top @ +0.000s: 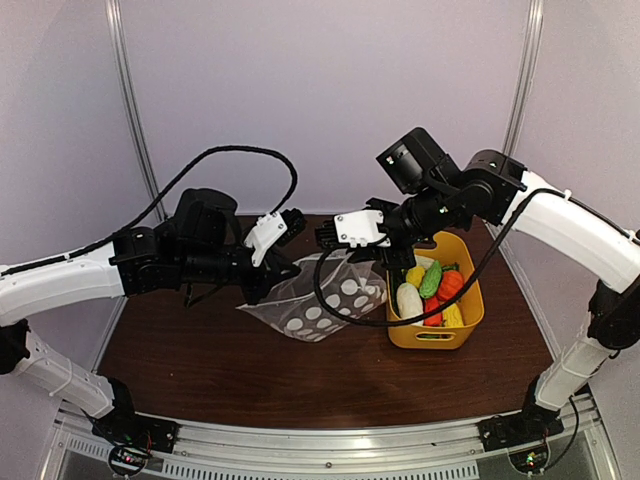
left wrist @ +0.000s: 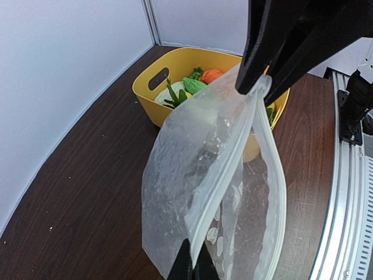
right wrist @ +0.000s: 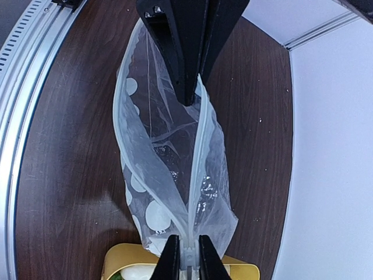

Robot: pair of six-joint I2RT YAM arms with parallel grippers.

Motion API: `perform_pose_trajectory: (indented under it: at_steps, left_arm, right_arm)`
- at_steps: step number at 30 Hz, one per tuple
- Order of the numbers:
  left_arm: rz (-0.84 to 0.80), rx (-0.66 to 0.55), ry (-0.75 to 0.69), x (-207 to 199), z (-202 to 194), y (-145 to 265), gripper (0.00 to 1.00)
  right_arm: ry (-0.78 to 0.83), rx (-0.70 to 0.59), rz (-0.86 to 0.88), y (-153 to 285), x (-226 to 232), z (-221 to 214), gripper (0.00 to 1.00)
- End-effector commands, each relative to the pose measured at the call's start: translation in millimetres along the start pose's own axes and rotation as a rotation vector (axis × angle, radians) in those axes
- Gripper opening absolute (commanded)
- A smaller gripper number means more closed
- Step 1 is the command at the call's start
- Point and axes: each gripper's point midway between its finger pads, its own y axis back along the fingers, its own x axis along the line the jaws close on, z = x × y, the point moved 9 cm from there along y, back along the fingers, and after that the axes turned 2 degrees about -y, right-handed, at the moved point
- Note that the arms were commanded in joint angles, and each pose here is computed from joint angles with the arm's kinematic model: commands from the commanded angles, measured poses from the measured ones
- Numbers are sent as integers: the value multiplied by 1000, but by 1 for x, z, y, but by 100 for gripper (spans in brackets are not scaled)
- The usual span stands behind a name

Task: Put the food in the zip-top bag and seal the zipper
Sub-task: Pass from the left arm to the right, then hold the zipper food storage bag at the center of the board.

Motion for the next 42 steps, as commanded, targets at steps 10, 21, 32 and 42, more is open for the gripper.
perform_pose_trajectory:
  at_steps: [10,21,32,42]
  left_arm:
    - [-78,-172,-102,-6,16,20,65]
    - [-47,-300,-171,-9,7,27,91]
    - [-69,-208,-212,-7,12,3,75]
    - [-12,-170,-226,-4,5,15,15]
  right_arm:
    - [-64,-55,11,11,0,8,0]
    - [-132,-96,69,4,0,14,0]
    - [-156,-111,101,1,0,16,0]
    - [-120,-46,72,3,1,6,0]
